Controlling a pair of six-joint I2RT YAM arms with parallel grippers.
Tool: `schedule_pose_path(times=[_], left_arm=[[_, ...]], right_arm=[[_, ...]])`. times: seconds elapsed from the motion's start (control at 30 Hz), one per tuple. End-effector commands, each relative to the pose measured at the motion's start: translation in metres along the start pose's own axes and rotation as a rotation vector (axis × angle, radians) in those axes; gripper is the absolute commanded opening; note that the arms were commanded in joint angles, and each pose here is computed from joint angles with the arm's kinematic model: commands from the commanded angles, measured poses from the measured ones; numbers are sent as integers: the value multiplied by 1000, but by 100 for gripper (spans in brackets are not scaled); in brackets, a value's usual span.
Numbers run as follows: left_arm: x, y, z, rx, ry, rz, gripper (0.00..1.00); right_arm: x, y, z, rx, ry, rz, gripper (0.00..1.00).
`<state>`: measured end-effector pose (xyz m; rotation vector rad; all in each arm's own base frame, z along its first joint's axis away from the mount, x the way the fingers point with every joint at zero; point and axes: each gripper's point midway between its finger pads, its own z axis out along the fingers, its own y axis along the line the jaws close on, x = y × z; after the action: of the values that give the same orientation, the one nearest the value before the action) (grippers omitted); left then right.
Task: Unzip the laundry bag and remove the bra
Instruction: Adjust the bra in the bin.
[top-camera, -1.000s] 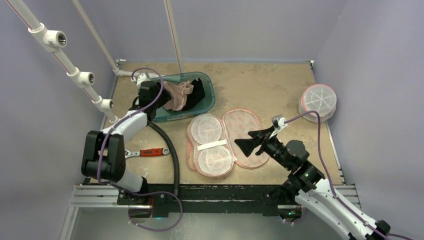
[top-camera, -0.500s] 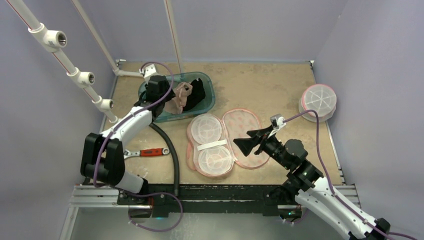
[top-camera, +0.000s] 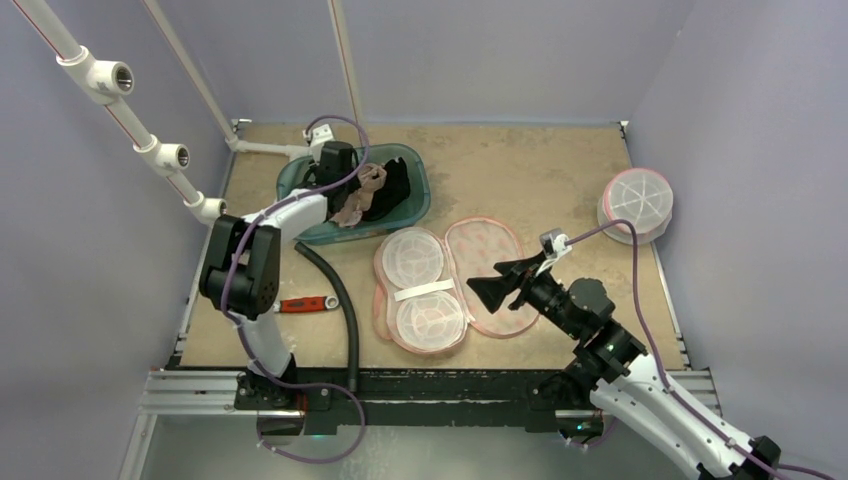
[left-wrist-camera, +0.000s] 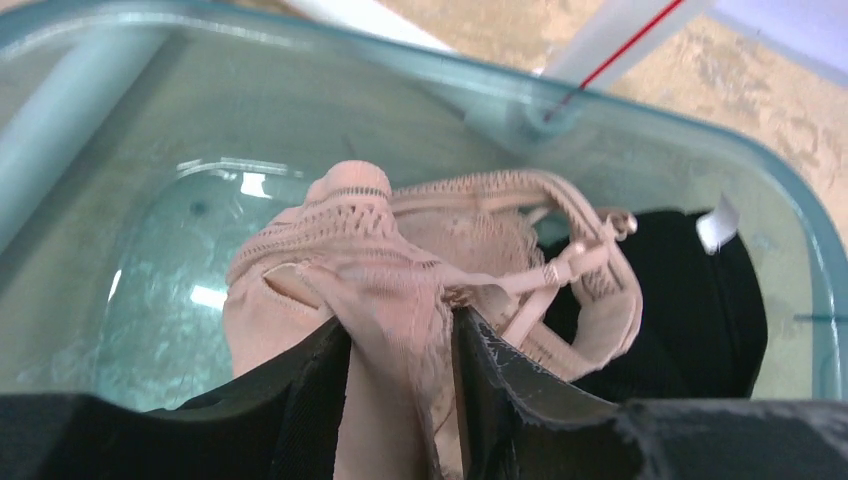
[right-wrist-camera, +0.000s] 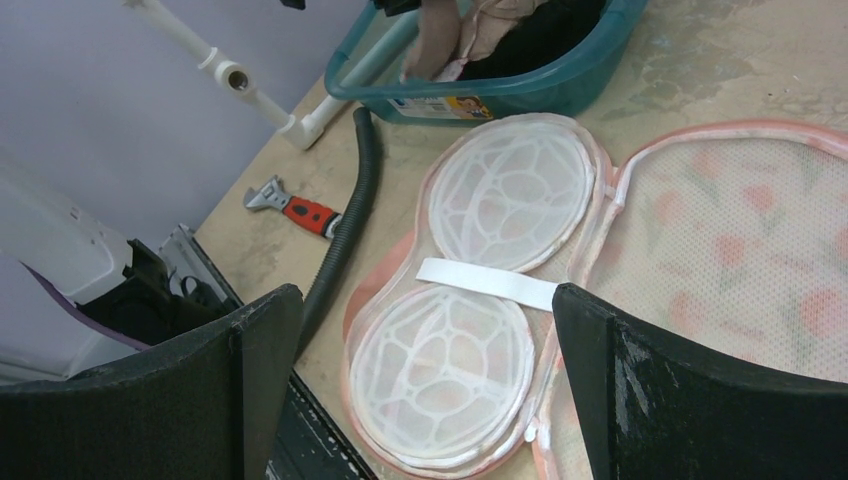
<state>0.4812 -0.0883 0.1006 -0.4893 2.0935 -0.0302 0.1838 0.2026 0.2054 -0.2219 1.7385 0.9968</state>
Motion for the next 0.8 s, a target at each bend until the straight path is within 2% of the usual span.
schedule_pose_path(times=[0.0,0.1,0.23,0.43,0.57,0.77], left_arm=[[-35,-5,14,-51,-111,8,39],[-33,6,15,-101,-119,30,24],[-36,19,3,-141,-130,50,18],[-57,40,-26,-221,-166,115,0],[-71,46,-35,-266,-172,168,0],[-66,39,-31,-280,-155,210,0]], right_arm=[[-2,-2,3,12,-10,-18,98],[-3,-3,3,19,-7,-21,98],[0,-3,4,12,1,-25,98],[1,-2,7,4,-1,-22,98],[1,-2,7,0,-6,-22,98],[2,-2,7,-5,-6,-18,98]])
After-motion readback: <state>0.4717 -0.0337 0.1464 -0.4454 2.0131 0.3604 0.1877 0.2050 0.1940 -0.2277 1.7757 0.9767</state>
